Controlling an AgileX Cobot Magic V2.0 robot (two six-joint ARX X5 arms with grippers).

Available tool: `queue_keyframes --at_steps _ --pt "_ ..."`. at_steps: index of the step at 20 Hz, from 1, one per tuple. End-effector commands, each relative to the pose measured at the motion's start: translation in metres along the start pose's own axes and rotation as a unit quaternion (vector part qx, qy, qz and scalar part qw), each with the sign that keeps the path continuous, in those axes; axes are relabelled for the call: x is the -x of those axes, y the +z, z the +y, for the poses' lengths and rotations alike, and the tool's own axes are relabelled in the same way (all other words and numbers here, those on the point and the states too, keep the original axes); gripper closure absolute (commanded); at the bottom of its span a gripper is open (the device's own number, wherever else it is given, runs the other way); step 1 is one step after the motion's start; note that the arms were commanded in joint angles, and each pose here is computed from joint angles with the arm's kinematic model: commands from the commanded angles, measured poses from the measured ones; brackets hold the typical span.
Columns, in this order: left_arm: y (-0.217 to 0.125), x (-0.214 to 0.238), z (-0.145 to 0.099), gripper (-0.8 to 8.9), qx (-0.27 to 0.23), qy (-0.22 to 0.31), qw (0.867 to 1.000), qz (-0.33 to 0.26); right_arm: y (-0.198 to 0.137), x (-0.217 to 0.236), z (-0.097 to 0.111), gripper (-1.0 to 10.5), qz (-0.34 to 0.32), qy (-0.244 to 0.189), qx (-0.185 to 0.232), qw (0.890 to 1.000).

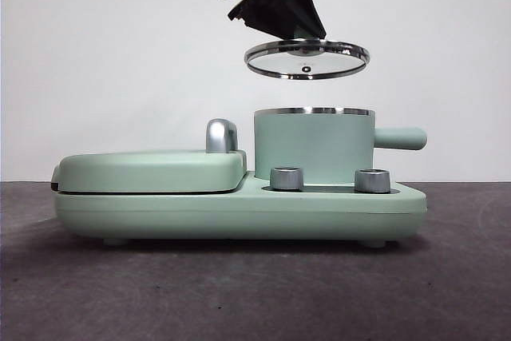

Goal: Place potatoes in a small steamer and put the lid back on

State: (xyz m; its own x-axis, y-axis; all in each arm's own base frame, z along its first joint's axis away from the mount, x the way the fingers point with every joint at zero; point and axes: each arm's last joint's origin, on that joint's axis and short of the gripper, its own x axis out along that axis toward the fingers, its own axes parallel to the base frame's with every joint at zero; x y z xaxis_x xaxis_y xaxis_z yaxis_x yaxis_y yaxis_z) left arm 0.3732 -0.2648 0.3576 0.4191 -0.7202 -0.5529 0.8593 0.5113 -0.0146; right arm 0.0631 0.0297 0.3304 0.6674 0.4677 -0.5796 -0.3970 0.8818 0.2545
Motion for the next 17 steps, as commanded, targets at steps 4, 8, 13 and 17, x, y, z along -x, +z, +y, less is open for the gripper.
queue_keyframes --at_steps 4,8,13,17 --pt "0.013 -0.001 -0.004 7.97 -0.026 0.004 0.998 -0.056 0.002 0.000 0.001 5.2 -0.004 0.005 -0.004 1.000" --pt "-0.003 -0.016 -0.002 7.97 -0.020 0.002 0.999 -0.043 0.002 0.000 0.001 5.2 -0.005 0.004 -0.004 1.000" --pt "-0.021 -0.033 0.001 7.97 -0.018 0.004 0.999 -0.047 0.002 0.000 0.001 5.2 -0.005 0.003 -0.002 1.000" --pt "-0.016 -0.032 0.001 7.97 -0.026 0.010 0.997 -0.067 0.002 0.000 0.001 5.2 -0.006 0.003 -0.002 1.000"
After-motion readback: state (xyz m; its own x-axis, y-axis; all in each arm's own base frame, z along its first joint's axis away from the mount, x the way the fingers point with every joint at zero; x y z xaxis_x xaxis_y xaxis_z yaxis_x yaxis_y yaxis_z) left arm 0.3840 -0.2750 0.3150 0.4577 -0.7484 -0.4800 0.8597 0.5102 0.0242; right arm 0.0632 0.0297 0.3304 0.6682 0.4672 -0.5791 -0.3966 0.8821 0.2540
